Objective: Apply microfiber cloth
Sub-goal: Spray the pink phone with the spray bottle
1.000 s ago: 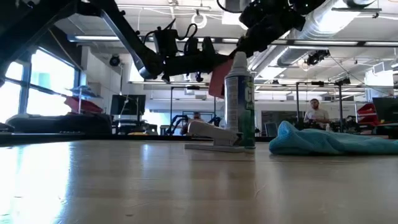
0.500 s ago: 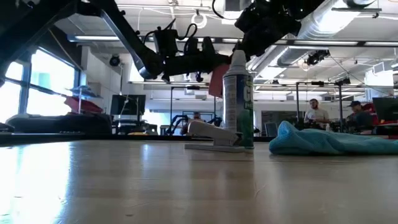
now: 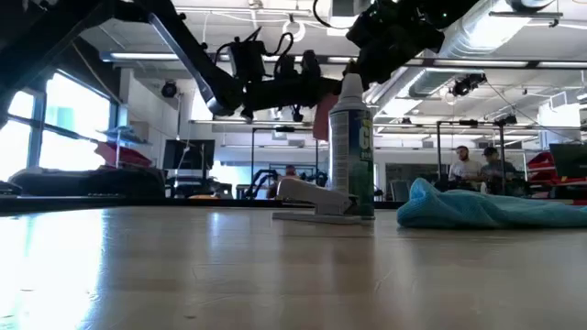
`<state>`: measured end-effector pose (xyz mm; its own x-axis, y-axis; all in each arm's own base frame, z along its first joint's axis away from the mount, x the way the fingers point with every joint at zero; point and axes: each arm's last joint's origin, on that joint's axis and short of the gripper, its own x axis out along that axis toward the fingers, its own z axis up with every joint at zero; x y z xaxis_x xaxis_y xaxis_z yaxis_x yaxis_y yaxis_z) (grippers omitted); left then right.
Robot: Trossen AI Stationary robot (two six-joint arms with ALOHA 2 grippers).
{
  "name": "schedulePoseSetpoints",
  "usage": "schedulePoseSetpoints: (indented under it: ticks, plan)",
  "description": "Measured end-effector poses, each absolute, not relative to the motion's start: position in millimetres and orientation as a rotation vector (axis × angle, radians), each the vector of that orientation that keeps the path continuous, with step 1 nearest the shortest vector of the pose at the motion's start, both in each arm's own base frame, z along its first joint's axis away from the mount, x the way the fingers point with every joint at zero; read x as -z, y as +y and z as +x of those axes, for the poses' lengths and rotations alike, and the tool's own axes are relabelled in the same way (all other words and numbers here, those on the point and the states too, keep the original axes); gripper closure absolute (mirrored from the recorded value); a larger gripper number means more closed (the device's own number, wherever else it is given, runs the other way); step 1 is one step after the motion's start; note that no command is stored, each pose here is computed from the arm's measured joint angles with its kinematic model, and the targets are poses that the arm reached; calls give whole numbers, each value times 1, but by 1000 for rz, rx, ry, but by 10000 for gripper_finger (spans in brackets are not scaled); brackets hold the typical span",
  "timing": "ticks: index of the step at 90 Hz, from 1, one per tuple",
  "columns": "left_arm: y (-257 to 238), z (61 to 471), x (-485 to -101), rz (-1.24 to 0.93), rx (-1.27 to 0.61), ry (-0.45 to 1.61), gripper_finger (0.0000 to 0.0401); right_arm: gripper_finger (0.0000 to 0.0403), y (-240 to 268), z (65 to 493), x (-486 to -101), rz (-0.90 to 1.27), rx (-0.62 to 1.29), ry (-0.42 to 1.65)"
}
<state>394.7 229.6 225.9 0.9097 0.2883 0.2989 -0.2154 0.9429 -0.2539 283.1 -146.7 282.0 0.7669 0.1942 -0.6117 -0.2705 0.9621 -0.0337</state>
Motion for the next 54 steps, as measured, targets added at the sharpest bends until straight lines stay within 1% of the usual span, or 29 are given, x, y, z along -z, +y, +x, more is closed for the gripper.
schedulePoseSetpoints:
  ticks: [33, 54]
  plan:
    - [229, 404, -175, -387, -181, -422, 391, 261, -147, 283, -281, -121, -254, 652]
    - [230, 405, -159, -446, -203, -455, 391, 261, -147, 283, -281, -121, -254, 652]
